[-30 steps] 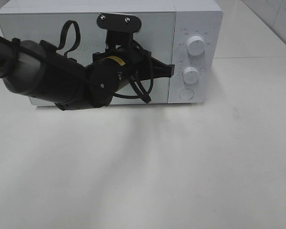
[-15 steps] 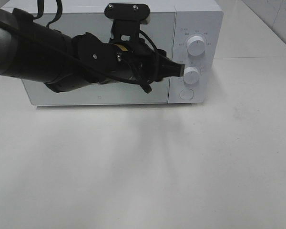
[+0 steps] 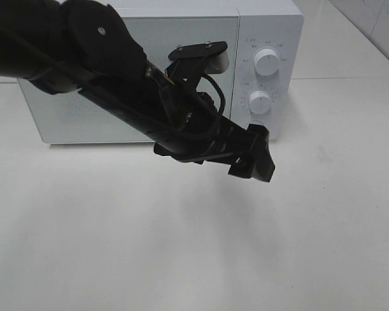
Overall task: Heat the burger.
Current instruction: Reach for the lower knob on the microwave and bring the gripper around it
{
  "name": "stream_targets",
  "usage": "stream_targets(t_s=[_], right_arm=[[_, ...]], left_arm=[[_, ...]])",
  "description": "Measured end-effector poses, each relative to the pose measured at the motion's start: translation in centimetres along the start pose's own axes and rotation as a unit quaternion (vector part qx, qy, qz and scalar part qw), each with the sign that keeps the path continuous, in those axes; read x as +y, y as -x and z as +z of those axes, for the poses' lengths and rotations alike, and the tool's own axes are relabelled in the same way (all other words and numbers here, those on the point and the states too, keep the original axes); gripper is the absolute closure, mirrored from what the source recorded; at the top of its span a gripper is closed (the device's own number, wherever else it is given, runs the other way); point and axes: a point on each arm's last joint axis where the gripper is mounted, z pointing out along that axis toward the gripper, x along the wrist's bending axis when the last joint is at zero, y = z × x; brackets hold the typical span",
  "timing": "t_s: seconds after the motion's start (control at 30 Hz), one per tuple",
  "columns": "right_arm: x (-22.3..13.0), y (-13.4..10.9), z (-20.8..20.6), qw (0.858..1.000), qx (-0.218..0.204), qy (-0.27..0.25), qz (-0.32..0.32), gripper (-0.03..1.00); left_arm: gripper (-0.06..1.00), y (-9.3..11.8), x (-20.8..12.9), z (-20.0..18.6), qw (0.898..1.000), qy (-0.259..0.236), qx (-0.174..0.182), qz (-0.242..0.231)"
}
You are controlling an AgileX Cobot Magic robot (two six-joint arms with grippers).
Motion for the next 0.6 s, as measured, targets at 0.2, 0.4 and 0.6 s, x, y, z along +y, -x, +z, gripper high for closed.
stream_targets(t_s=[0.2,0.4,0.6], right_arm=[[0.0,0.0,0.0,1.0,0.0,0.0,0.0,0.23],[0.0,0.0,0.0,1.0,0.0,0.0,0.0,0.23],[0.0,0.0,0.0,1.0,0.0,0.0,0.0,0.23]], left_arm=[[-0.03,1.3,-1.0,-3.4,0.997,-0.067,-0.022,0.033],[-0.03,-0.5,-1.2,-7.5,0.995,-0.092,0.04,-0.006],[-0.03,-2.3,-1.3,-10.5,0.991,-0.088,0.096,-0.023]])
